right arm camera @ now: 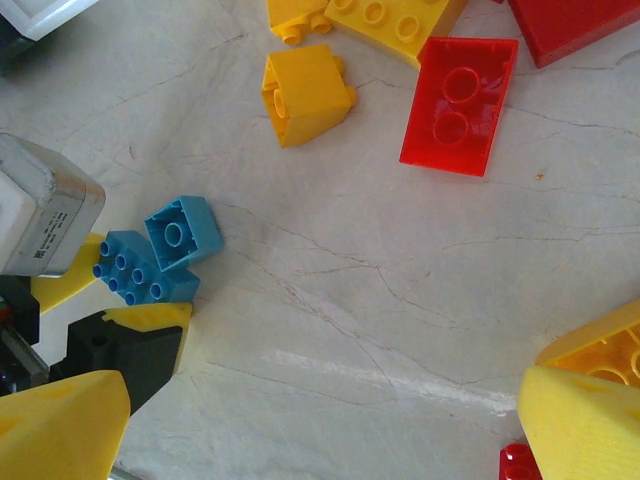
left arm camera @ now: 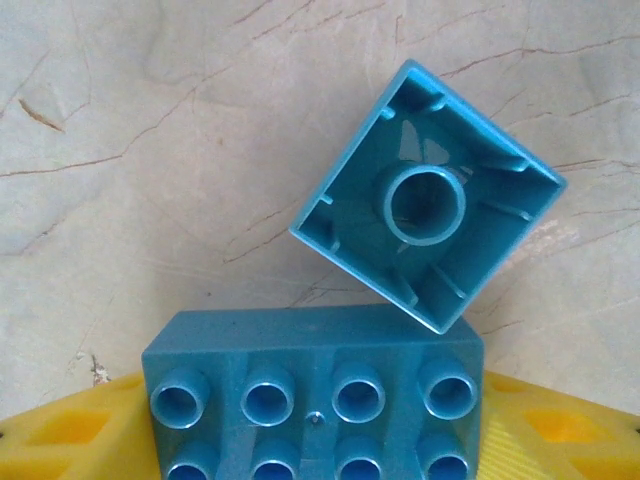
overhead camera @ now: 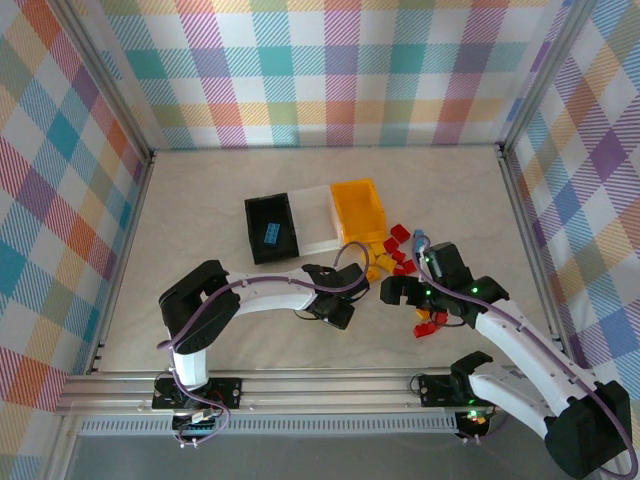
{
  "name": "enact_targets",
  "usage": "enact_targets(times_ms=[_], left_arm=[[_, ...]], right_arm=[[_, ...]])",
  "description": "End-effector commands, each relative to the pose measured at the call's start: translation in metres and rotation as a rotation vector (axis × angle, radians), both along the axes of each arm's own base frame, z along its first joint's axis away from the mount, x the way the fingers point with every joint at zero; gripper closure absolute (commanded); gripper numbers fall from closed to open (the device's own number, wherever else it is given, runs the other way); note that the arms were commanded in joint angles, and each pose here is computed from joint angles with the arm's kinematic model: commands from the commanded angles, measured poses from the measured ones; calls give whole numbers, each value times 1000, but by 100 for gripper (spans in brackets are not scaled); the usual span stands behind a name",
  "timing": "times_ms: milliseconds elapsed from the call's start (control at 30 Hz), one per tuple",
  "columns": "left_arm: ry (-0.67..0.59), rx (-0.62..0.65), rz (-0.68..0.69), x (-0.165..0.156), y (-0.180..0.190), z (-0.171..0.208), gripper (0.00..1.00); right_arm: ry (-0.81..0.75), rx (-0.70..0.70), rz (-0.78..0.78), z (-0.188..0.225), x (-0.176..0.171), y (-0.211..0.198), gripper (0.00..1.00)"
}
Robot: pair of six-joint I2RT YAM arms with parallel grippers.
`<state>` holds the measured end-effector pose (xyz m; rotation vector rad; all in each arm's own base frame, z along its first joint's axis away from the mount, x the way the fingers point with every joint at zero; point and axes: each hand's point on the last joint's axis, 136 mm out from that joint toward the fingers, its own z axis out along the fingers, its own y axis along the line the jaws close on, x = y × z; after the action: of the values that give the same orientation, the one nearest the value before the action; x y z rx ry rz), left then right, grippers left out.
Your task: Sort the legos into containers by color
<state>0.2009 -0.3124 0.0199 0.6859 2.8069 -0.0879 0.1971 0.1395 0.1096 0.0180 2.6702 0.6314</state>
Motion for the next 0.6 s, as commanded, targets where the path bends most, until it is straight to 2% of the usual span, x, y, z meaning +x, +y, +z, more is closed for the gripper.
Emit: enact_targets(times_ms=[0,567], left_arm=[[4,54,-5,-4,7,-4,39],[-29,45,39,5,20,15,44]], right_arm=[[3,21,3,-1,1,3,0],[-1,28,13,-3,0,5,0]])
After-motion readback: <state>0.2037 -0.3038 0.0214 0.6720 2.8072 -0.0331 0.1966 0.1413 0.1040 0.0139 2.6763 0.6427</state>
